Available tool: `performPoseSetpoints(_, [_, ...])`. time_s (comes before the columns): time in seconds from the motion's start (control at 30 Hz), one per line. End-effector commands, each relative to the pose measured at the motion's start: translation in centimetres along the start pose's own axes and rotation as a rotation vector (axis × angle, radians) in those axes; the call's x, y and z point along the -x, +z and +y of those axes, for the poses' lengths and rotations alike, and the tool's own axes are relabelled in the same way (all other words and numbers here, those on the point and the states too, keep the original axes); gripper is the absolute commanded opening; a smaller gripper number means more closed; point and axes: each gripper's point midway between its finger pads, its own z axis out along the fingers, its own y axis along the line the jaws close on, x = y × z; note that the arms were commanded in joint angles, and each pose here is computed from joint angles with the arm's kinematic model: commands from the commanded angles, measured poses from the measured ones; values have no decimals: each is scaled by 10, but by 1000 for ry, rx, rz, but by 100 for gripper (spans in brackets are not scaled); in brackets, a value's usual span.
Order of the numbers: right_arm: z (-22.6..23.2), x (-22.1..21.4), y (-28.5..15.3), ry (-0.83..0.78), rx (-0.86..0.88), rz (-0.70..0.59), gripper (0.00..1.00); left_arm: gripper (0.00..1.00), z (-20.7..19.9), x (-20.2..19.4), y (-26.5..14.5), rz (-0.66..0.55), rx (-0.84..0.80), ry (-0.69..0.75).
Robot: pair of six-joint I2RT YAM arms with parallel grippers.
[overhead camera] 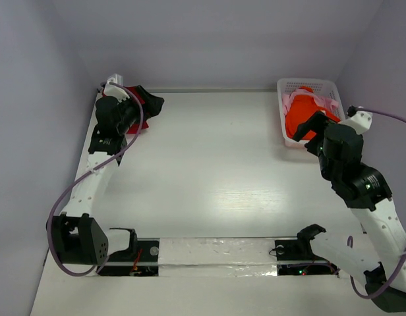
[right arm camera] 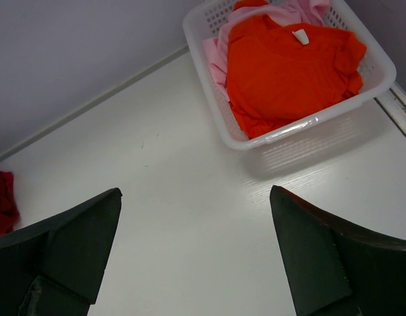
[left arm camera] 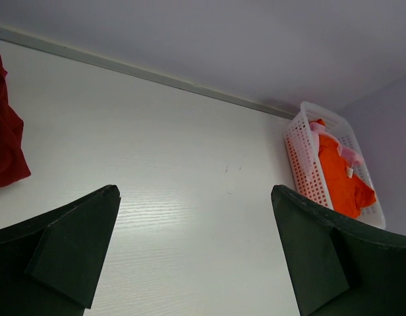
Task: Fold and stack the t-shirts
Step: Neatly place the folded tshirt to the corner
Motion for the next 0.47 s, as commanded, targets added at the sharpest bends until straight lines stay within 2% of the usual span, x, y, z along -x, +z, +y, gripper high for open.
performPoseSetpoints(0.0, [-2,23,-18,40,31,-55,100,99,-13,14,-12,-56,-29,15])
performPoseSetpoints(0.23, [-3,15,-14,14,27,-42,99,99,-14,6,-8,-44,-26,14])
performPoseSetpoints(0.33, [-5,7,-9,3,11,-25,94,99,-16,3,-7,-35,-30,15])
performPoseSetpoints(0.43, [-3,9,-11,27,34,-43,95,99,-15,3,-7,-40,-25,19])
